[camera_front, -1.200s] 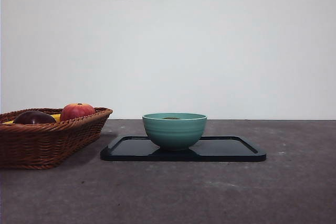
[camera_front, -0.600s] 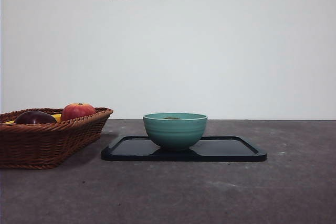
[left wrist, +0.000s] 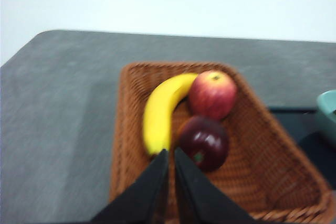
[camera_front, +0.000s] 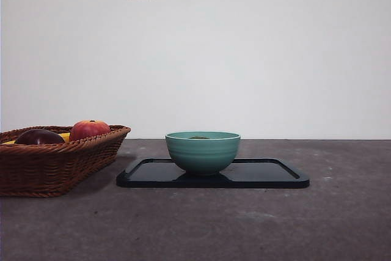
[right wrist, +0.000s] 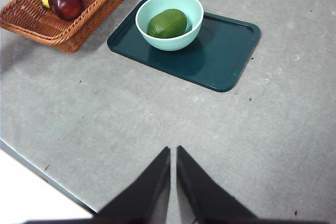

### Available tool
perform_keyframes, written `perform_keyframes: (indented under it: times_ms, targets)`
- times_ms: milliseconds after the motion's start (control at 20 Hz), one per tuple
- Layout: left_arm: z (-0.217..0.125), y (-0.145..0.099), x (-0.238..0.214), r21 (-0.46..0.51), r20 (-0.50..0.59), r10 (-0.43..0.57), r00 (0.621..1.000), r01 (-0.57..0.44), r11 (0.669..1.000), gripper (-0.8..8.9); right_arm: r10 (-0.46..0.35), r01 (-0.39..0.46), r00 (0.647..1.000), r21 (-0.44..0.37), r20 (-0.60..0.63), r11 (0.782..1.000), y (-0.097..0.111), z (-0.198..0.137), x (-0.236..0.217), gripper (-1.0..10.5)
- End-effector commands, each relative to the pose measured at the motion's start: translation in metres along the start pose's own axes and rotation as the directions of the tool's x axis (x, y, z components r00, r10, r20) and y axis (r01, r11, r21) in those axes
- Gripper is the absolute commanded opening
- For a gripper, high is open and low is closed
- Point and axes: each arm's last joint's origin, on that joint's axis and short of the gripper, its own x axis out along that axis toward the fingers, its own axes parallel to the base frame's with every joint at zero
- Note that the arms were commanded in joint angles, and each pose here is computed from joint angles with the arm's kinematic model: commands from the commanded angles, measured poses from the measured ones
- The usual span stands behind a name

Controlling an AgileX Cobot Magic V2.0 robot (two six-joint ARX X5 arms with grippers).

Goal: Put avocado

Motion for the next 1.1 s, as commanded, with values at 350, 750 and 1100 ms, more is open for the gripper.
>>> perform_keyframes:
  times_ms: [350,750,1100]
  targets:
    - [-0.030,0.001,-0.003,-0.026,0.000,0.023,1.000,-0.023,0.999,0.19,0.012,-0.013,1.000,0.007,0.012,1.000,0.001,0.002,-0.001,0.1]
    - [-0.040,0.003,-0.001,-0.022,-0.037,0.069,0.997,-0.070,0.997,0.19,0.012,-0.013,1.000,0.006,0.012,1.000,0.001,0.002,-0.001,0.1]
    - [-0.041,0.004,0.001,0.057,-0.010,0.114,0.993,-0.113,0.992,0.19,0.012,-0.013,1.000,0.006,0.012,1.000,0.001,0.002,-0.001,0.1]
